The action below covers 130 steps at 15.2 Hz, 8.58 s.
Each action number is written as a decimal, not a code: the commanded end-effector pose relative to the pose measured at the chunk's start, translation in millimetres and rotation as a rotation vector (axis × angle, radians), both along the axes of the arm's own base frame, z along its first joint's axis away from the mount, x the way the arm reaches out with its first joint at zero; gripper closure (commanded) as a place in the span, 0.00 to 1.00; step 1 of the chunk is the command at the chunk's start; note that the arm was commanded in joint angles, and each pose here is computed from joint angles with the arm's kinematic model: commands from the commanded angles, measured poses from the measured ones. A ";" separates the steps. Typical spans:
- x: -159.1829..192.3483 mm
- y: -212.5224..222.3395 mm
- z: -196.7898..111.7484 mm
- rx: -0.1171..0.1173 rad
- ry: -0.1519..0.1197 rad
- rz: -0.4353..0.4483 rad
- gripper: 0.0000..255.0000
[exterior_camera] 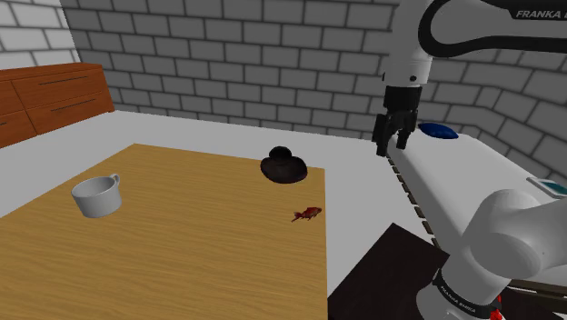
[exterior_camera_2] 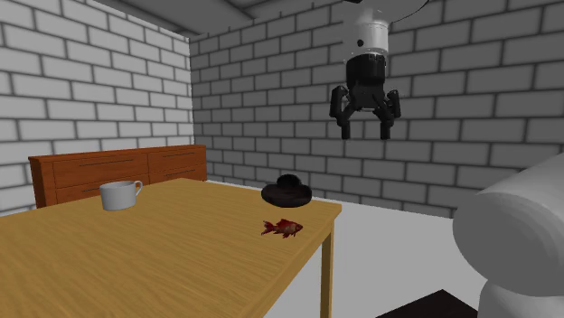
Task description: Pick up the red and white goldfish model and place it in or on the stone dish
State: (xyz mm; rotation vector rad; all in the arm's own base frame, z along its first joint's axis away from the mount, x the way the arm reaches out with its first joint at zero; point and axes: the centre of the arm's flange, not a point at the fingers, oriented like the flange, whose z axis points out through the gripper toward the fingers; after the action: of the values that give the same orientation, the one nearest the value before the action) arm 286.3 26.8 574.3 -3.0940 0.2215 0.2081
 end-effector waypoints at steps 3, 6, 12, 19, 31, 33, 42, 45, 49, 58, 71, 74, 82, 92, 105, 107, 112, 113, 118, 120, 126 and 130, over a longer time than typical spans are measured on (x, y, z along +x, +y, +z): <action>18.3 4.4 -18.5 0.004 -0.007 0.128 0.00; 44.5 15.4 -45.9 0.010 -0.017 0.321 0.00; 89.0 51.8 -99.7 0.021 -0.037 0.706 0.00; 120.3 112.7 -161.0 0.035 -0.060 1.155 0.00; 124.1 146.9 -232.5 0.042 -0.072 1.391 0.00; 124.1 146.9 -232.5 0.042 -0.072 1.391 0.00; 124.1 146.9 -232.4 0.042 -0.072 1.391 1.00; 124.1 146.9 -232.4 0.042 -0.072 1.391 1.00; 124.0 146.9 -227.2 0.042 -0.072 1.391 1.00; 124.1 146.9 -179.7 0.042 -0.072 1.391 1.00; 124.1 146.9 -111.0 0.042 -0.072 1.391 1.00; 124.1 146.9 -95.2 0.042 -0.072 1.391 1.00; 135.9 141.0 -62.4 0.042 -0.072 1.391 1.00; 253.9 81.8 -62.0 0.042 -0.072 1.391 1.00; 339.2 39.1 -93.5 0.042 -0.072 1.391 1.00; 339.2 39.1 -104.0 0.042 -0.072 1.391 1.00; 339.2 39.1 -132.4 0.042 -0.072 1.391 1.00; 339.1 39.1 -132.4 0.042 -0.072 1.391 1.00; 339.2 39.1 -132.4 0.042 -0.072 1.391 1.00; 339.2 39.1 -132.4 0.042 -0.072 1.391 1.00; 339.2 39.1 -132.4 0.042 -0.072 1.391 0.00; 341.1 41.6 -82.5 0.042 -0.072 1.391 0.00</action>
State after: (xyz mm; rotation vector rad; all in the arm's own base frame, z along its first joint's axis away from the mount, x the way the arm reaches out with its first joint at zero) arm 629.5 67.4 481.4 -2.5618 -1.8474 0.0928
